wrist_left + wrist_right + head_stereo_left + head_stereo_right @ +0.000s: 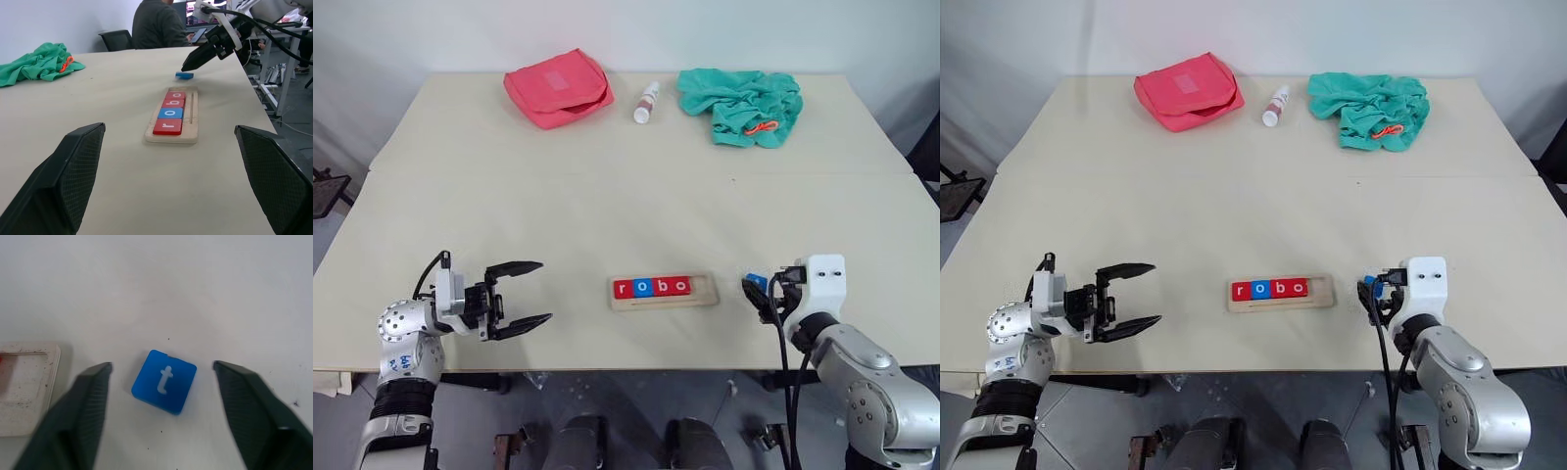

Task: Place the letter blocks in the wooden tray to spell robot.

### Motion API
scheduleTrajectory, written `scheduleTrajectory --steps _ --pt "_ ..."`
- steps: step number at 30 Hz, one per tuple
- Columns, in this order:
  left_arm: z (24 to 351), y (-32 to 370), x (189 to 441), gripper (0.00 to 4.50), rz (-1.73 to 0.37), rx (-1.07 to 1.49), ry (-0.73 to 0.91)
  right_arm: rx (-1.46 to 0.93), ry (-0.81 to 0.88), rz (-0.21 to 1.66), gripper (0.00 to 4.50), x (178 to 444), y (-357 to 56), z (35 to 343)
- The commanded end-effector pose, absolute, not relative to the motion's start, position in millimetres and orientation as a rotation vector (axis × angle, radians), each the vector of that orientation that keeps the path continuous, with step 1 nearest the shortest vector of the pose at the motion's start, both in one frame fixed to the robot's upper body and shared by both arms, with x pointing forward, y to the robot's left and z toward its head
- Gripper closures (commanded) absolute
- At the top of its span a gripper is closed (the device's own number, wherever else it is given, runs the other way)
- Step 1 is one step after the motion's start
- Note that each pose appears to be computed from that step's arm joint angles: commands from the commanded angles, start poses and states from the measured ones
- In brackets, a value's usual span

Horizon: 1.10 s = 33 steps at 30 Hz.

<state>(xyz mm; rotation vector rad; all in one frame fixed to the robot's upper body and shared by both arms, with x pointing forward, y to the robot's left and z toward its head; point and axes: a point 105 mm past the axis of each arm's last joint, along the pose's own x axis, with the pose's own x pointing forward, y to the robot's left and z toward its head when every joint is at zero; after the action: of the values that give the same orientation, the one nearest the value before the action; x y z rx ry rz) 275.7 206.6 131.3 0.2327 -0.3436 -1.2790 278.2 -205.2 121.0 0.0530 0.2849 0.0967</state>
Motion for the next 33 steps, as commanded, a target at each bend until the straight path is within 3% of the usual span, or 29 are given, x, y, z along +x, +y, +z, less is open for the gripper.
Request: scheduleTrajectory --steps 1,7,17,26,33 --pt "141 208 265 0.00 -1.360 0.269 -0.384 0.048 0.233 0.113 0.01 277 -204 130" --pt "142 207 265 0.00 -1.367 0.254 -0.394 -0.088 0.226 0.295 0.01 271 -198 137" --pt "144 206 262 0.00 -1.399 0.278 -0.369 -0.604 0.362 0.840 0.01 290 -215 157" --pt "134 206 254 0.00 -1.394 0.323 -0.292 -0.760 0.484 0.993 0.01 323 -224 143" --pt "135 207 252 0.00 -1.379 0.338 -0.293 -0.790 0.532 1.007 0.01 332 -228 135"
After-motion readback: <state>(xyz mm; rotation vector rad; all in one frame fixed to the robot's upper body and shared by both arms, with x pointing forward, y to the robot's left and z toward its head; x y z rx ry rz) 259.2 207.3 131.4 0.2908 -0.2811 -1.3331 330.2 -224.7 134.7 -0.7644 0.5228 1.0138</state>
